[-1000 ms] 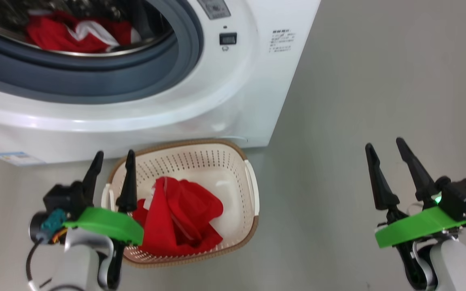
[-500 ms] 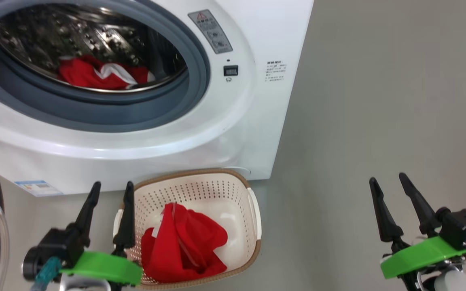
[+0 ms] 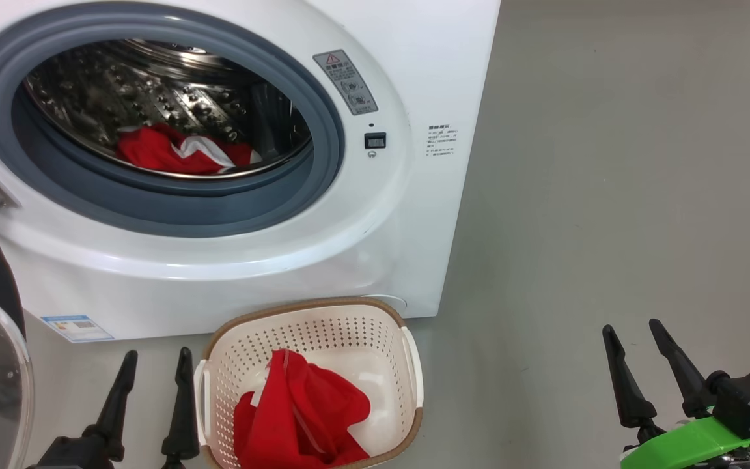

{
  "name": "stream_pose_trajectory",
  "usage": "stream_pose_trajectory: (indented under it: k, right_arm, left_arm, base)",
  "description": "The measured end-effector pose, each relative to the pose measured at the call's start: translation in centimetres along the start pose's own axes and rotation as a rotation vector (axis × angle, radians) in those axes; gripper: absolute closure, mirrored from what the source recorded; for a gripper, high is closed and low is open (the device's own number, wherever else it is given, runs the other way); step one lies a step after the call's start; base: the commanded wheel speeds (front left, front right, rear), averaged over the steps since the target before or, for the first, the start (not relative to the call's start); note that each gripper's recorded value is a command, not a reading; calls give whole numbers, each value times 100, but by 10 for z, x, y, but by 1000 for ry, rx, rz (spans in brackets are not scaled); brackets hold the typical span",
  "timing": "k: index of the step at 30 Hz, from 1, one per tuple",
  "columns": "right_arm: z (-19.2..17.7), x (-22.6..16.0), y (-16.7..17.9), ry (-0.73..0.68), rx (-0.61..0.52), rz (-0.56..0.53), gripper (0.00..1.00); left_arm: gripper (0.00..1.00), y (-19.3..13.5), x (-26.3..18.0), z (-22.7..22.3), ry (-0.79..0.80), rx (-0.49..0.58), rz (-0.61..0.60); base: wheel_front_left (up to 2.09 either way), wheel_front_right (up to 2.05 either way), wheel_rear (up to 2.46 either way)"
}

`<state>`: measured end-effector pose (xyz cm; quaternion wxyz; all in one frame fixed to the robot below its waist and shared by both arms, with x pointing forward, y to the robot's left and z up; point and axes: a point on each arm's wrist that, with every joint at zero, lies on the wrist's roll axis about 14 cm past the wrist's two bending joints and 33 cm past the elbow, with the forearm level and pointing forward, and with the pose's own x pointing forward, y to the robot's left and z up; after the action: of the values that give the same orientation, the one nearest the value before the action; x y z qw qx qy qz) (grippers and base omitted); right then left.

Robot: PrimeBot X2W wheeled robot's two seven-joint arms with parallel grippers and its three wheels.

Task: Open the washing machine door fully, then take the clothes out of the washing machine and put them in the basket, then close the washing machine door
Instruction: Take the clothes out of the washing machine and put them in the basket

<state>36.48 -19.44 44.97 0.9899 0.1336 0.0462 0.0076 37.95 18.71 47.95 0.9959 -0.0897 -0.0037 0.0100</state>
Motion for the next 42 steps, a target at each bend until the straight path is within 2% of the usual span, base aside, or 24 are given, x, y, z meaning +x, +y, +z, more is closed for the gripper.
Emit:
stream_pose_trajectory:
  k: [21, 26, 35, 42]
  right_arm:
    - [-13, 8, -2, 40, 2, -7, 0]
    - [-10, 27, 1, 23, 5, 4, 0]
    - [-18, 68, 9, 27, 18, 27, 0]
    - [-35, 87, 4, 54, 31, 10, 0]
  left_arm:
    - [0, 1, 14, -21, 57, -23, 23]
    - [0, -17, 47, -26, 65, -4, -31]
    - [0, -43, 137, -30, 65, 72, -90]
    - [0, -39, 193, -46, 112, 132, -65]
  base:
    - [0, 0, 0]
    - [0, 0, 0]
    - [0, 0, 0]
    - [0, 0, 0]
